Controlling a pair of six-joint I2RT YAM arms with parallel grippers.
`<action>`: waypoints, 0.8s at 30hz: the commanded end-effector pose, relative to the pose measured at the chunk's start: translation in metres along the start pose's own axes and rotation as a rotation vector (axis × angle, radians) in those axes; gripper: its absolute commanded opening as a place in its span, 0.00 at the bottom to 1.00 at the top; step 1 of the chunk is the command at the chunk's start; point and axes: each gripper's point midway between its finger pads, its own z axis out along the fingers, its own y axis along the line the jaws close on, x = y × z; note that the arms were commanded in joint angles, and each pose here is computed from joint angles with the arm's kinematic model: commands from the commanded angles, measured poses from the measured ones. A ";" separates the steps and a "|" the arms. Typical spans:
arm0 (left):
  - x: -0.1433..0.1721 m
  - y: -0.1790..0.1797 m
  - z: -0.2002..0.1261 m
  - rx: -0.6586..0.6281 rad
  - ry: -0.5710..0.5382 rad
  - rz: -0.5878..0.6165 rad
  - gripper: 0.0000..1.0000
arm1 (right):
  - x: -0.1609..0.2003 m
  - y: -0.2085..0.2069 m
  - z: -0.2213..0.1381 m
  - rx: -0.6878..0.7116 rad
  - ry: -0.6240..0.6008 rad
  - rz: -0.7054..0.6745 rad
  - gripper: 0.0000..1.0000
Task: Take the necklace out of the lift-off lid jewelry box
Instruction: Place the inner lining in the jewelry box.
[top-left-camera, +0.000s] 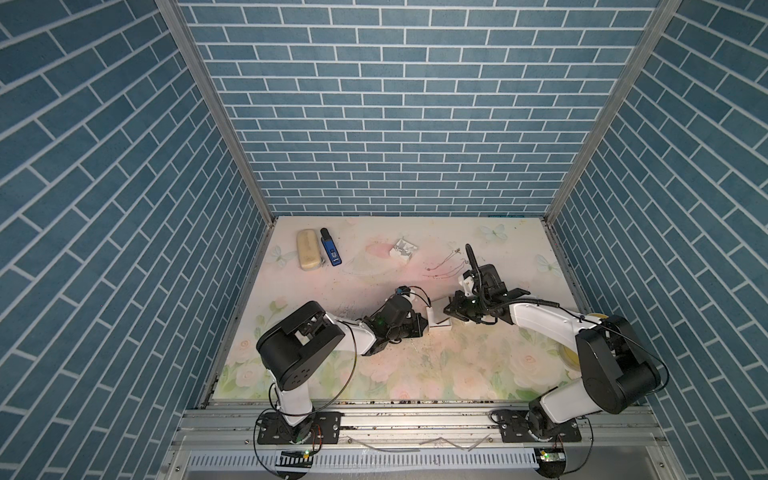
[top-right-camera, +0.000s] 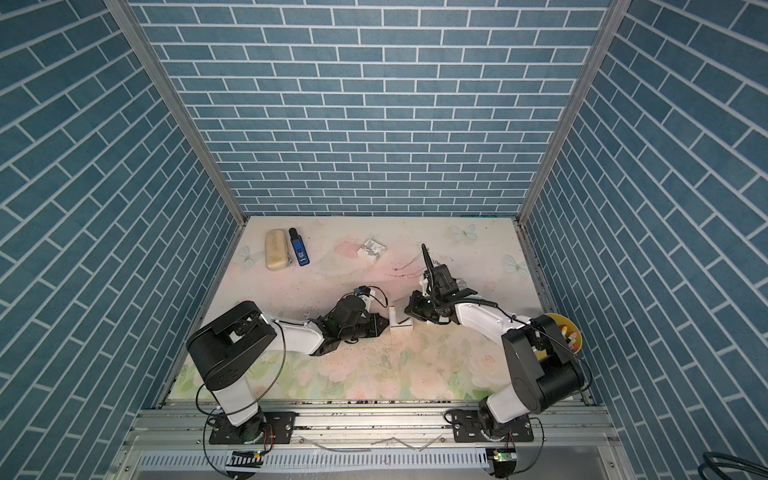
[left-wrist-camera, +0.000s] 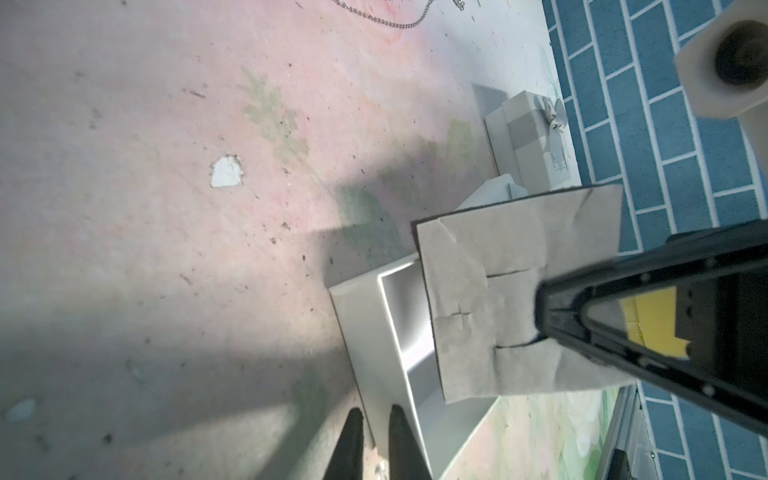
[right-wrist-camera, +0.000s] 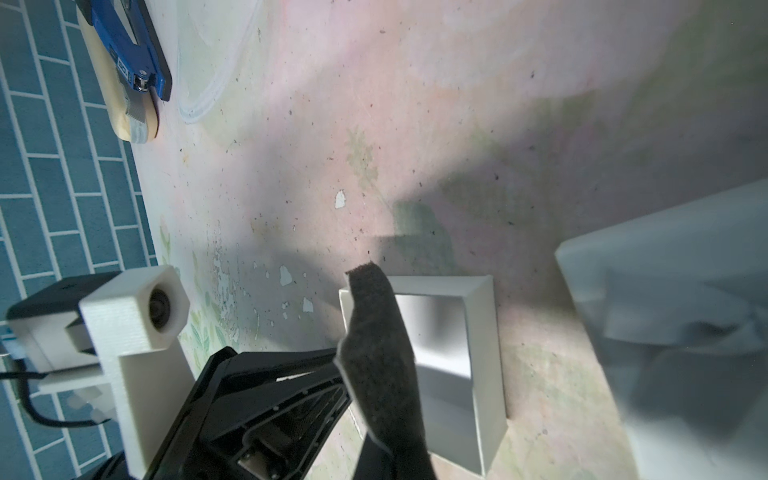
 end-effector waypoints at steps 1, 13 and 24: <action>0.005 0.007 0.002 -0.019 -0.004 -0.006 0.14 | 0.009 -0.004 0.005 0.005 0.047 0.053 0.00; 0.007 0.010 0.005 -0.033 -0.001 -0.012 0.14 | 0.020 -0.003 0.001 0.012 0.100 0.060 0.00; 0.007 0.011 0.006 -0.039 -0.002 -0.012 0.14 | 0.019 0.005 -0.007 0.031 0.142 -0.015 0.00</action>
